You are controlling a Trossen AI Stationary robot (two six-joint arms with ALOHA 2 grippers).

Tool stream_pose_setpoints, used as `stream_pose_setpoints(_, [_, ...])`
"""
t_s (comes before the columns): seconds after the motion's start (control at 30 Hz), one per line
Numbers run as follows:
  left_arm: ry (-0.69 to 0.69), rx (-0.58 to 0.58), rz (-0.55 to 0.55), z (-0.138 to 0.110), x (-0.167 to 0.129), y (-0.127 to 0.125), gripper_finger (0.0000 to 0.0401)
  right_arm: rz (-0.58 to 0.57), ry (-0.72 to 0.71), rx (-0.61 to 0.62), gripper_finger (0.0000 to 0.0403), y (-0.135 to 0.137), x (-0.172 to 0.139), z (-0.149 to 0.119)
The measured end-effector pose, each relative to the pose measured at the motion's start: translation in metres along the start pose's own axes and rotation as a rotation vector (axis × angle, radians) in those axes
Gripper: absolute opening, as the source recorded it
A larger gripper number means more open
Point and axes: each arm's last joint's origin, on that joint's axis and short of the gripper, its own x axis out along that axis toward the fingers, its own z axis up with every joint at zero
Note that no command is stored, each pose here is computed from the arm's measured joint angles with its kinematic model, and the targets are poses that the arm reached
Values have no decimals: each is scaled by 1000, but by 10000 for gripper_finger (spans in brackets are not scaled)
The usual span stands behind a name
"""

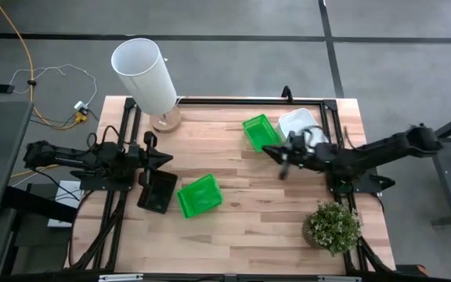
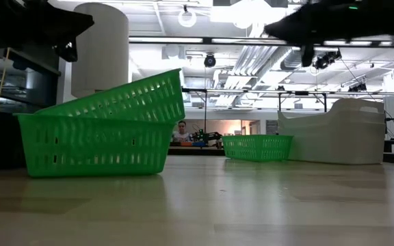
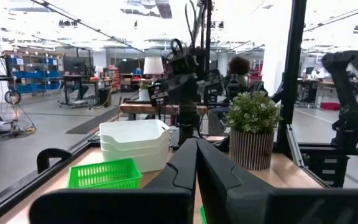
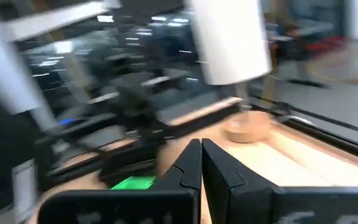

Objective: Stack baskets by color
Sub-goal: Stack the bottom green bin into the middle green bin

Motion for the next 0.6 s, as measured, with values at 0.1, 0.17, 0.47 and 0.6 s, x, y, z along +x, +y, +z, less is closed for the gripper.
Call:
stream_pose_setpoints(0.1, [0,-22,-7,0,0,0,0,-93,66,-1,0,8,29,-3])
stream_pose_setpoints(0.17, [0,-39,-25,0,0,-1,0,-87,144,-9,0,13,47,-13])
stream_pose_setpoints(0.47, [2,-43,-75,0,0,-2,0,116,380,-96,0,39,101,-63])
stream_pose_setpoints(0.6, [2,-43,-76,0,0,-2,0,191,445,-114,0,46,115,-80])
